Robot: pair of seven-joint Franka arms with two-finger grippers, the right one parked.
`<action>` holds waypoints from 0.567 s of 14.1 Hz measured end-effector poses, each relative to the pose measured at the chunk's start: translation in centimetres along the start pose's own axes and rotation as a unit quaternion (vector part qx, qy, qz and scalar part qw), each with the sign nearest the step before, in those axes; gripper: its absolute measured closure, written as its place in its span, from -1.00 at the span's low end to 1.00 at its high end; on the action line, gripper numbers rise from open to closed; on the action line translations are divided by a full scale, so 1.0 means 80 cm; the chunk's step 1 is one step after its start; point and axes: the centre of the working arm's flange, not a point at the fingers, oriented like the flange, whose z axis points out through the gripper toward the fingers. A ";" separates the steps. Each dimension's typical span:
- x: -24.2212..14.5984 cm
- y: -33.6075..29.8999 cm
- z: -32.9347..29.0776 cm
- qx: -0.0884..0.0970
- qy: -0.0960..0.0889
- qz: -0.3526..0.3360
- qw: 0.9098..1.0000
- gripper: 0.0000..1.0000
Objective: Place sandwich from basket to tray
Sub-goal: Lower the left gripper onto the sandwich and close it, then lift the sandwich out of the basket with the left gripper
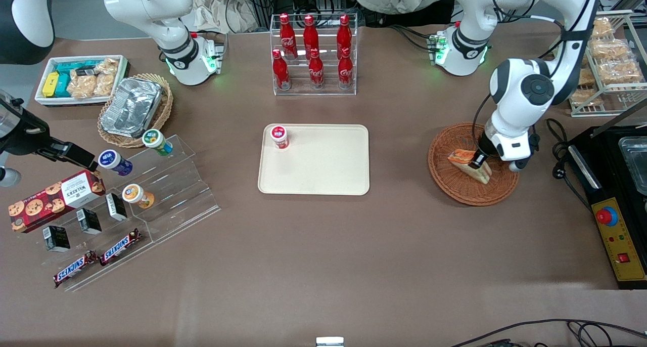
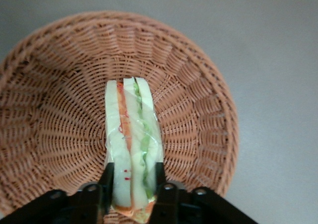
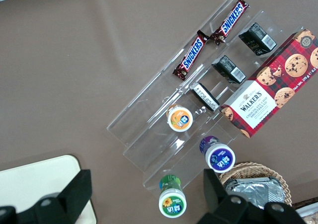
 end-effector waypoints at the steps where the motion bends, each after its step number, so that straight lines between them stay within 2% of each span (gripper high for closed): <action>1: 0.007 0.010 -0.023 0.012 -0.006 0.000 1.000 0.44; 4: 0.029 0.043 -0.118 0.038 -0.014 0.004 0.999 0.56; 6: 0.042 0.060 -0.189 0.044 -0.016 0.031 0.998 0.72; 8: 0.049 0.070 -0.255 0.043 -0.017 0.070 0.996 0.72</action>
